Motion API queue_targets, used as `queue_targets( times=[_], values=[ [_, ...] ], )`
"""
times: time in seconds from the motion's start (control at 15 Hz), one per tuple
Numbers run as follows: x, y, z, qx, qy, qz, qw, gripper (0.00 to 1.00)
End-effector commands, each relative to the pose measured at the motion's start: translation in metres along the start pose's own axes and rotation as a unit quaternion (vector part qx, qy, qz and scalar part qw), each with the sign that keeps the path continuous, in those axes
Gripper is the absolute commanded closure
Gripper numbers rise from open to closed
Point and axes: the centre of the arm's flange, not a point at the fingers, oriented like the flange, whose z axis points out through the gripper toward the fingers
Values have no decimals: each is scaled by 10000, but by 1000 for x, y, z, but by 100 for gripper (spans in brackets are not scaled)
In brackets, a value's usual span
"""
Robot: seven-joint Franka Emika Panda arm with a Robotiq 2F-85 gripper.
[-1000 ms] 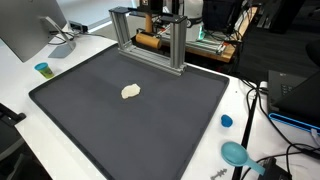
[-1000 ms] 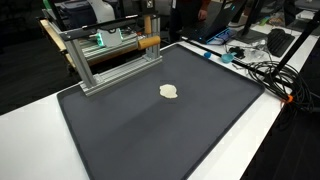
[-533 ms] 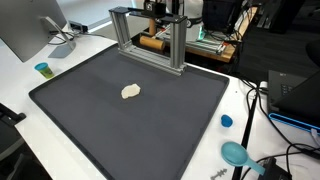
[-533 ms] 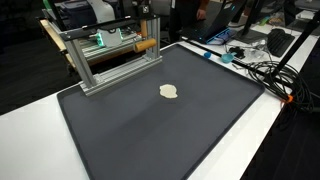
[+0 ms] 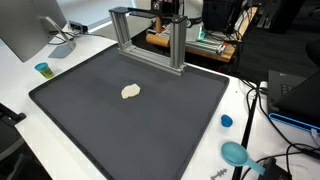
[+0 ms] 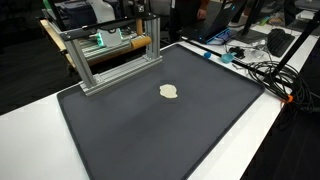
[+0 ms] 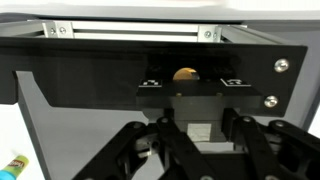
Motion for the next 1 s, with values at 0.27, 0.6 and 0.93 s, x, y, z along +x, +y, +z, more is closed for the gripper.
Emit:
queue_targets(
  times=[0.27,0.6,0.93],
  values=[
    [-18,11,-1,273,-228,151,9993,27],
    [-20,10,-43,193,232,343,9990,0],
    [-16,6,-71,82,711,383,9967,0]
  ],
)
